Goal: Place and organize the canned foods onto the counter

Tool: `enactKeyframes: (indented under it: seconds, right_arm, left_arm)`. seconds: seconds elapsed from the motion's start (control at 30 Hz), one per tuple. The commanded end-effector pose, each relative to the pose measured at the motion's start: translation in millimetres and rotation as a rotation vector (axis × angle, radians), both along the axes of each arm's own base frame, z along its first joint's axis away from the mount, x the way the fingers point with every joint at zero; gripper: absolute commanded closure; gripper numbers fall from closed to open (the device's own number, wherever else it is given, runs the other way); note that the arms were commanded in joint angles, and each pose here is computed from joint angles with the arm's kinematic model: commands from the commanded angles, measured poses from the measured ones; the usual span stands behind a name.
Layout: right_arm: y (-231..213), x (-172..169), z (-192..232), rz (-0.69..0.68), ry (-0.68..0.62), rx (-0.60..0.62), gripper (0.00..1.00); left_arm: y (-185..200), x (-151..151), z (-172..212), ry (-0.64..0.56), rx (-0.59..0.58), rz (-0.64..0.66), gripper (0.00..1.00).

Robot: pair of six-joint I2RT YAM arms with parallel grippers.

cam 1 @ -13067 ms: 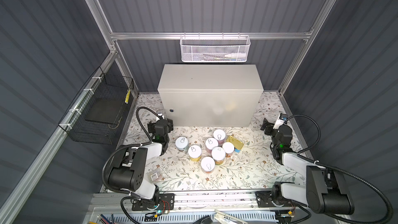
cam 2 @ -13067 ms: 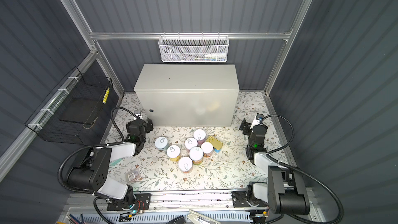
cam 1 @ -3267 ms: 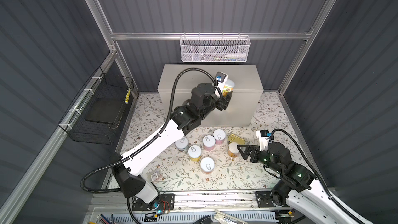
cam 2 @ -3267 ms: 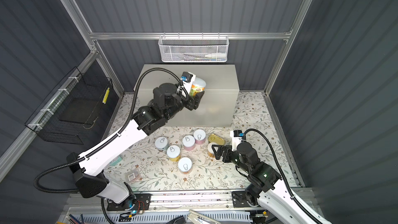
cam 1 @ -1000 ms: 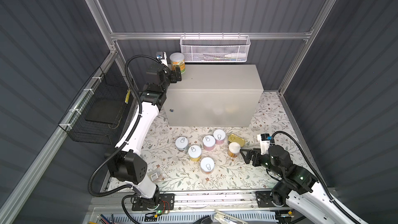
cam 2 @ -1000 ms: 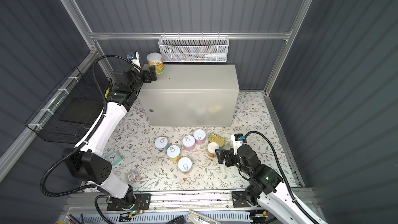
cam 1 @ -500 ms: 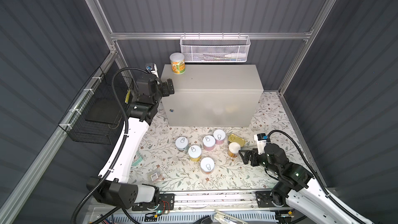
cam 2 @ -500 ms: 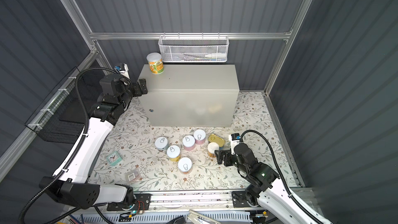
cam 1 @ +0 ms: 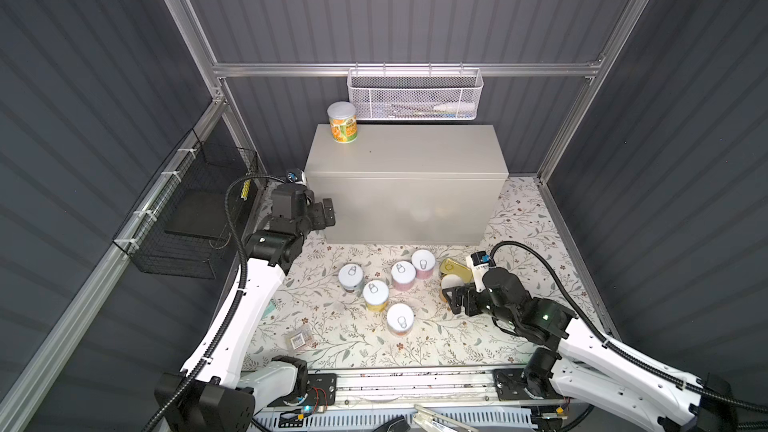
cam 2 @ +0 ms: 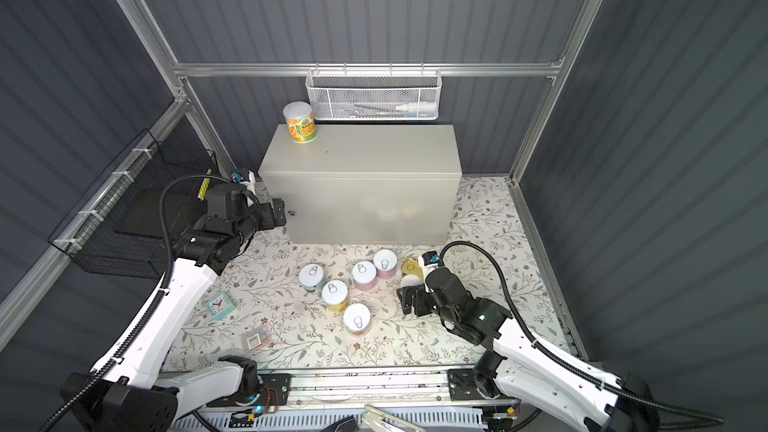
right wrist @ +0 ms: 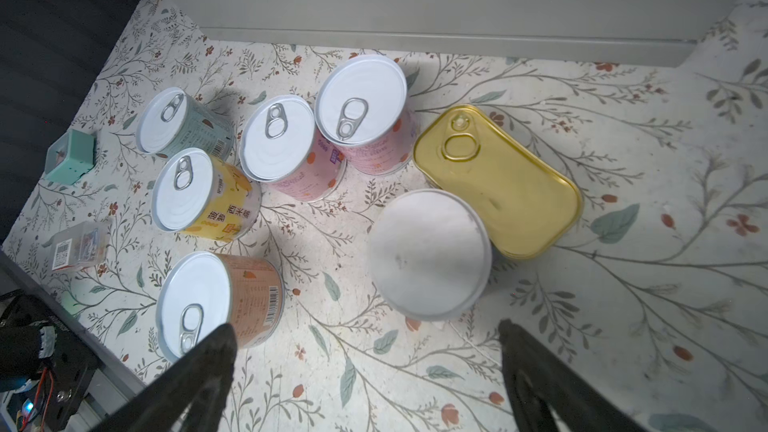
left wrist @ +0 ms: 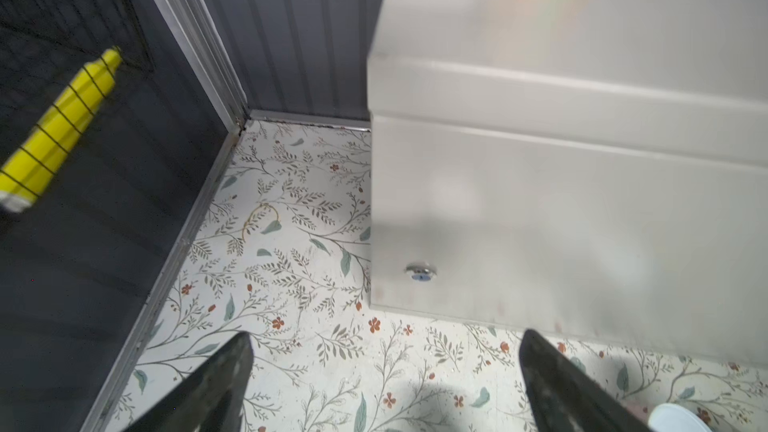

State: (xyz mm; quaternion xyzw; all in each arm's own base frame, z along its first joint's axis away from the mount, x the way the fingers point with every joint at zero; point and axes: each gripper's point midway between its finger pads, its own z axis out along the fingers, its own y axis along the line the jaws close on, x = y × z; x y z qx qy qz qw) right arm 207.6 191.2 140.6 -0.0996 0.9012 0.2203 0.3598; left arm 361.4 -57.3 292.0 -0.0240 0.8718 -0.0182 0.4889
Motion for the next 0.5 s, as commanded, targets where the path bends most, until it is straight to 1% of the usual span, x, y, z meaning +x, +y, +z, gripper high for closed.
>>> enactKeyframes:
  seconds: [0.0,0.07,0.17,0.27,0.37,0.47]
  right_arm:
    - [12,6,8,-0.021,-0.006,-0.005,0.01]
    - [22,4,6,-0.01,0.006,-0.023,0.01]
    - [37,-2,2,0.001,0.013,-0.022,0.01]
    - [53,-8,-5,0.022,0.035,-0.013,0.01]
    - [69,-15,-13,0.045,0.056,-0.04,0.01]
    - [86,-23,-26,0.075,0.094,-0.077,0.01]
  left_arm:
    - [-6,-6,-18,0.047,0.001,-0.039,0.0]
    - [-8,-7,-27,0.083,0.014,-0.057,0.0]
    - [-17,-9,-34,0.106,-0.004,-0.107,0.0]
    - [-31,-15,-37,0.118,-0.046,-0.183,0.0]
    - [-43,-24,-41,0.112,-0.119,-0.232,0.0]
    - [-47,-34,-45,0.12,-0.15,-0.256,0.0]
